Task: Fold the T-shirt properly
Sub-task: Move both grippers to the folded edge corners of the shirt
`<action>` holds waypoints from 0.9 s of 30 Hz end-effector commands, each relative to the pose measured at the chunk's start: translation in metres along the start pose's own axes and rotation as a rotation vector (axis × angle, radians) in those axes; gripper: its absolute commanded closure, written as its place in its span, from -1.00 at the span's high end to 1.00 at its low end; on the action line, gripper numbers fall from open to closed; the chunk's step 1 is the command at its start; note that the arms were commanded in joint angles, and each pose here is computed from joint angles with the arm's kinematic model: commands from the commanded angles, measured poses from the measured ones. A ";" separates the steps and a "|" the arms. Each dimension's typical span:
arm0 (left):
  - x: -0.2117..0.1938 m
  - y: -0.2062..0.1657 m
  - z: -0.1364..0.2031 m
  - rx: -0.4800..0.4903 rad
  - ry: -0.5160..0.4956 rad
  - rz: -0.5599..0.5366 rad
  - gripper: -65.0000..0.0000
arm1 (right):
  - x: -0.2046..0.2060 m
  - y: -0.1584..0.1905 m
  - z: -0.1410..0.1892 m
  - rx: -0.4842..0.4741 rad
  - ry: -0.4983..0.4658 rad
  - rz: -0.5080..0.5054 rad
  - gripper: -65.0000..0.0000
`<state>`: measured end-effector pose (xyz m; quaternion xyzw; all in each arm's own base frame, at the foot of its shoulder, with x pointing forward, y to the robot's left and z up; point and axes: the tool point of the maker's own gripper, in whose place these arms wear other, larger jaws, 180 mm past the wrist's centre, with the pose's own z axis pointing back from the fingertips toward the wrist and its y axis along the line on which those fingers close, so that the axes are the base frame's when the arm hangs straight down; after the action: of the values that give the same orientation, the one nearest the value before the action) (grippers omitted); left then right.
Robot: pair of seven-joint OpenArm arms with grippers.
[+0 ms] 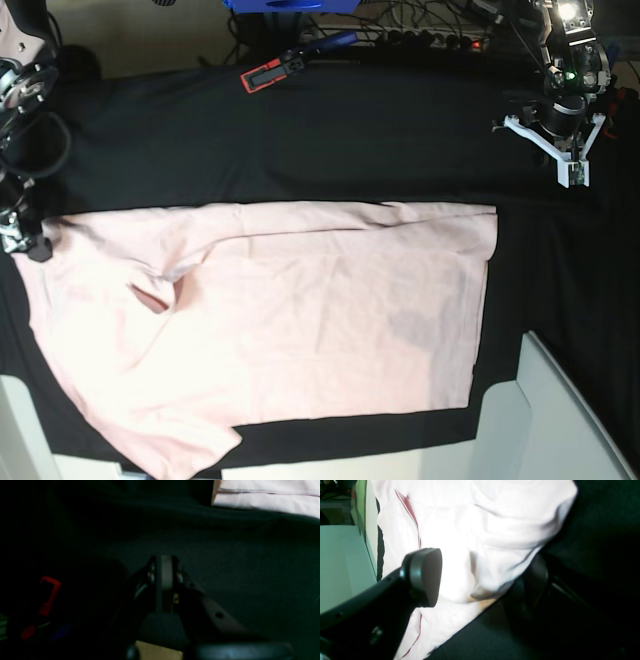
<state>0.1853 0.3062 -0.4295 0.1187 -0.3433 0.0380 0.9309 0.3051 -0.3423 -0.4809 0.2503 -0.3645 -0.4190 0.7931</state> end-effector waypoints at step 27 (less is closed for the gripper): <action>0.039 0.012 -0.015 -0.195 -0.124 0.394 -0.08 | -0.008 0.021 -0.012 0.034 0.056 0.079 -0.99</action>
<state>0.2146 0.3158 -0.4263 -0.0426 -0.3964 0.1863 0.8980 0.3087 -0.3101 -0.4923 0.2625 -0.3315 -0.3809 0.8223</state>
